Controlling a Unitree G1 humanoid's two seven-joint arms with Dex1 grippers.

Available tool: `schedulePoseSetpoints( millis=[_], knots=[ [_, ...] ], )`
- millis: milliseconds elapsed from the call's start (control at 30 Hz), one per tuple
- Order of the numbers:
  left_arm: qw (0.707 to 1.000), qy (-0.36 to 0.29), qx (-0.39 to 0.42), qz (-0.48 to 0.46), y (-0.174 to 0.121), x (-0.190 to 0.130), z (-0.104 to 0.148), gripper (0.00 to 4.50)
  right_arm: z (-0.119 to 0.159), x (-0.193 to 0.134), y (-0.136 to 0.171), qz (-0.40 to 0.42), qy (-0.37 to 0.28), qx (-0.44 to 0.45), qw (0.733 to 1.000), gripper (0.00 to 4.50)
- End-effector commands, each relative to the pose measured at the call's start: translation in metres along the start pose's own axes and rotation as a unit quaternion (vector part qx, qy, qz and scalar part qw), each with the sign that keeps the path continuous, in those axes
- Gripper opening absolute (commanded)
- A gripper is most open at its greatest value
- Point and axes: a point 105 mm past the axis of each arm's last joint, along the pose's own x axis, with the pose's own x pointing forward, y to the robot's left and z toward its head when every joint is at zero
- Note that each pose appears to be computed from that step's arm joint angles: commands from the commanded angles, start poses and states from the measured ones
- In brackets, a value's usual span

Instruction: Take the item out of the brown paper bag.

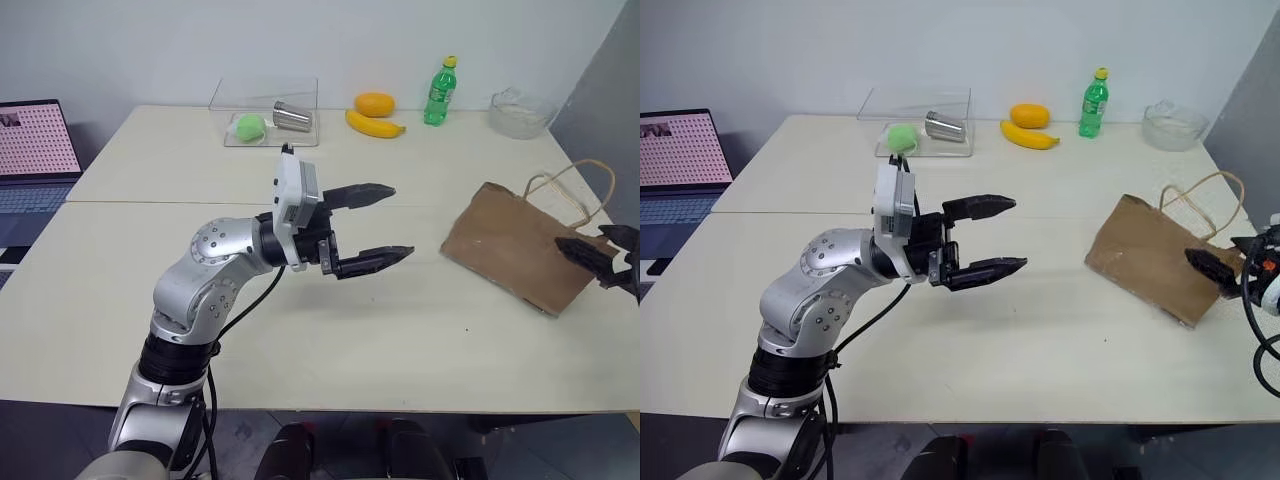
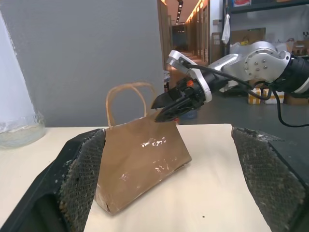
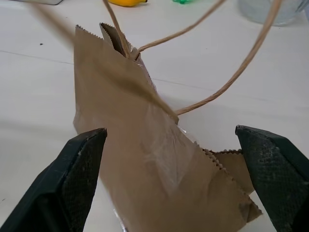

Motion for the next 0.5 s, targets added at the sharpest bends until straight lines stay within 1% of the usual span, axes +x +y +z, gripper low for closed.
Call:
schedulePoseSetpoints(
  millis=[33, 167, 300, 500],
  knots=[
    [1.0, -0.006, 0.024, -0.006, -0.003, 0.001, 0.006, 4.39, 0.017, 0.001, -0.007, -0.006, -0.029, -0.013, 0.999, 4.5],
    [1.0, -0.005, 0.026, -0.005, -0.004, 0.001, 0.005, 4.39, 0.026, 0.005, -0.011, -0.004, -0.047, 0.001, 0.999, 4.5],
    [1.0, -0.005, 0.028, -0.007, -0.003, 0.001, 0.005, 4.39, 0.034, 0.006, -0.009, 0.009, -0.053, 0.014, 0.998, 4.5],
    [0.999, -0.006, 0.03, -0.008, 0.0, 0.002, 0.005, 4.39, 0.043, 0.006, -0.009, 0.017, -0.056, 0.001, 0.998, 4.5]
  ],
)
